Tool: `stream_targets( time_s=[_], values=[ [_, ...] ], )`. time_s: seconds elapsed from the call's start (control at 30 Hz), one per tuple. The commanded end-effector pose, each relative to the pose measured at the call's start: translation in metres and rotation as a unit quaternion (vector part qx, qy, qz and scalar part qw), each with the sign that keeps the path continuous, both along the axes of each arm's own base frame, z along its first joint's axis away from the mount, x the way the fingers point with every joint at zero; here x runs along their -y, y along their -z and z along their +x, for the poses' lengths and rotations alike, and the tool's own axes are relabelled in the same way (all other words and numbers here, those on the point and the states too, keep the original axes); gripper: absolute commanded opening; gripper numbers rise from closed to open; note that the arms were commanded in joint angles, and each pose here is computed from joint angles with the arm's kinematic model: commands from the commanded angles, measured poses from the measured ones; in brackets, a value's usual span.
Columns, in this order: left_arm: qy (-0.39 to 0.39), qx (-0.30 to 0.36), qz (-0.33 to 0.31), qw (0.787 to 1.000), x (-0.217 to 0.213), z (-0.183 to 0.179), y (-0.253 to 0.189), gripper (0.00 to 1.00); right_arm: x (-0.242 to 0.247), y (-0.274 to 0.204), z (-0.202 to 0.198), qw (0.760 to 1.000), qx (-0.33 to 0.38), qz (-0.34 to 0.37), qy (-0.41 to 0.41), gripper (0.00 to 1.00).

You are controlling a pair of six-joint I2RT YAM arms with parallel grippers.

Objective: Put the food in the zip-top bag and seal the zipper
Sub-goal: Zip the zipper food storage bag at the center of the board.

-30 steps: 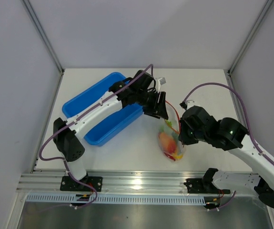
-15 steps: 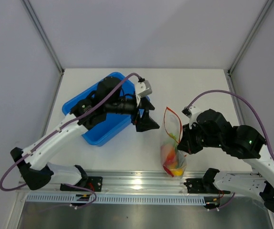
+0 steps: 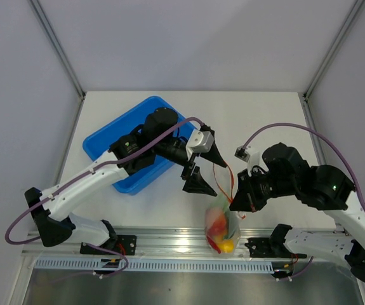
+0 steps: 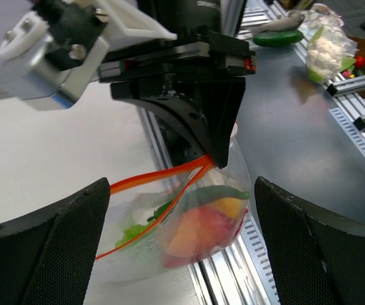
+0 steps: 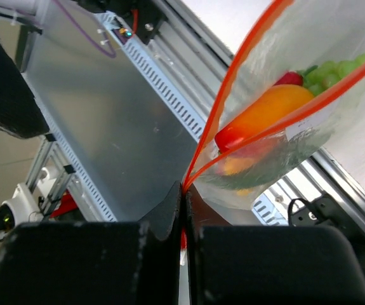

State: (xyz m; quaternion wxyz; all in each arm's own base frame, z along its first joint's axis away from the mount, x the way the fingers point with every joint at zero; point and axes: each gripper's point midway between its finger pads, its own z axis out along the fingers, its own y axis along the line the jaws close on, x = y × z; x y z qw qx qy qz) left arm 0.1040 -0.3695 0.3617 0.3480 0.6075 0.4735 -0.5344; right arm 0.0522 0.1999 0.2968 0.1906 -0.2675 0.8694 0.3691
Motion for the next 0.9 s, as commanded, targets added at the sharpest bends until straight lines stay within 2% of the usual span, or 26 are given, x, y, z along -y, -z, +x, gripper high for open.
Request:
stream_targets(
  time_s=[0.0,0.23,0.6,0.87],
  values=[
    [0.083,0.023,-0.068,0.994,0.003,-0.023,-0.024,0.96,-0.007,-0.035,-0.011,0.998,0.007,0.058,-0.029,0.0],
    [0.162,-0.025,-0.063,0.984,0.016,-0.044,-0.011,0.96,-0.008,-0.045,-0.02,0.996,-0.009,0.075,-0.036,0.0],
    [0.236,-0.088,-0.032,0.967,0.034,-0.068,0.016,0.95,-0.011,-0.052,-0.023,0.995,-0.015,0.094,-0.043,0.0],
    [0.214,-0.099,0.009,0.972,0.038,-0.061,0.057,0.87,-0.009,-0.057,-0.023,0.994,-0.008,0.103,-0.037,0.0]
  ],
)
